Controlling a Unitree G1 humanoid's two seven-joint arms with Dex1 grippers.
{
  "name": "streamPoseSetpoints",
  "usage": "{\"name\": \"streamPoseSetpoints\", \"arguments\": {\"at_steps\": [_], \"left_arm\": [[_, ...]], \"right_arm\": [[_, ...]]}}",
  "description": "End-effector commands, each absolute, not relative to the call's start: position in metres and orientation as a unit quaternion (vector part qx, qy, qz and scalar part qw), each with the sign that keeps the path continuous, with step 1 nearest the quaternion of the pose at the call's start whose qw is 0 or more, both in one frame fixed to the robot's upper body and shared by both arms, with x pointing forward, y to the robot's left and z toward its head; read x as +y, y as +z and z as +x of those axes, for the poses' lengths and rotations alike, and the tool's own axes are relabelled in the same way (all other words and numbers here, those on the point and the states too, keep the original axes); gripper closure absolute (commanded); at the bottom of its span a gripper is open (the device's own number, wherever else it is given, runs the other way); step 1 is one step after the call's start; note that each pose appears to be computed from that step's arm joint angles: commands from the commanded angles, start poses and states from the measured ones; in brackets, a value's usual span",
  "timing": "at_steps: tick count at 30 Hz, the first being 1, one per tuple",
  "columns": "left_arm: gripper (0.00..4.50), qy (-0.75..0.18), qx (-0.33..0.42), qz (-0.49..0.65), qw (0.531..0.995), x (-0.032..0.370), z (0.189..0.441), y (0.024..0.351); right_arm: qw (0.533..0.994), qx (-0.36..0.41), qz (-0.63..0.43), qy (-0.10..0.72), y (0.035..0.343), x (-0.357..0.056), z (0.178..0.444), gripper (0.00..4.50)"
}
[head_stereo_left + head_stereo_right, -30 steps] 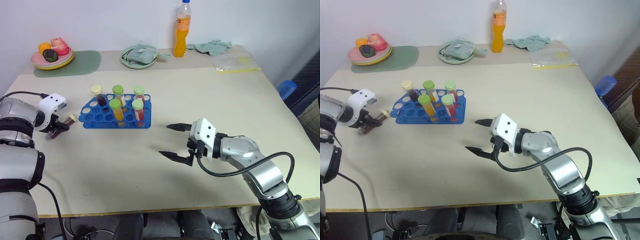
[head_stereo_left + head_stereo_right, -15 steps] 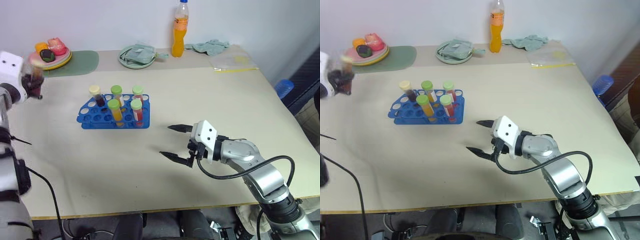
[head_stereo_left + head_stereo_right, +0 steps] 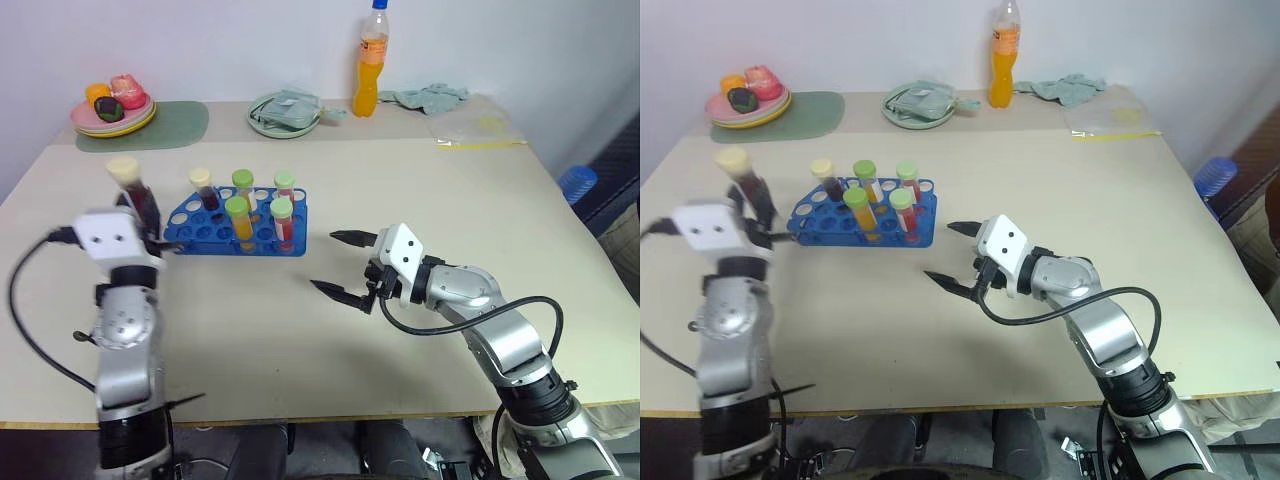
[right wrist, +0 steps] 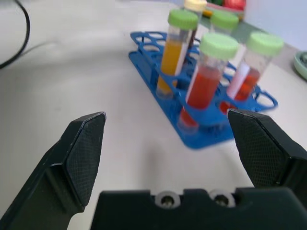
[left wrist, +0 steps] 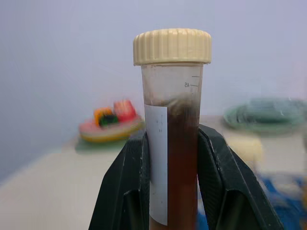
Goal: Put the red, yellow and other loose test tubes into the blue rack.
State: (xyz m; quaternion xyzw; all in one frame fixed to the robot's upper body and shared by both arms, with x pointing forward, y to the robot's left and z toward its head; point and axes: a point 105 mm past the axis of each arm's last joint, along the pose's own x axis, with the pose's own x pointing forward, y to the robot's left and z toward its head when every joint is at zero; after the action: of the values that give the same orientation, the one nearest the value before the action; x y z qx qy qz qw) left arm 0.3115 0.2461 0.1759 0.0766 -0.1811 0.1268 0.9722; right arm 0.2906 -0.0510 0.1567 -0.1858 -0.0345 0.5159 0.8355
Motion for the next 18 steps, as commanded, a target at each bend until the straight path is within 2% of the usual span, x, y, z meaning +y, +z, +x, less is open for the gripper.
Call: {"name": "streamPoseSetpoints", "arguments": {"at_steps": [1,11,18], "left_arm": [[3.73,0.116,-0.215,0.08,0.966,0.23,0.318,0.185],[3.73,0.082,-0.185,0.051,0.978,0.205,0.339,0.164],[3.73,0.084,-0.172,0.06,0.98,0.207,0.346,0.156]], "right_arm": [[0.831,-0.054,-0.187,0.52,0.165,-0.046,0.289,0.0],[0.839,-0.054,-0.186,0.509,0.165,-0.048,0.287,0.0],[0.841,-0.051,-0.183,0.507,0.163,-0.049,0.288,0.0]]}}
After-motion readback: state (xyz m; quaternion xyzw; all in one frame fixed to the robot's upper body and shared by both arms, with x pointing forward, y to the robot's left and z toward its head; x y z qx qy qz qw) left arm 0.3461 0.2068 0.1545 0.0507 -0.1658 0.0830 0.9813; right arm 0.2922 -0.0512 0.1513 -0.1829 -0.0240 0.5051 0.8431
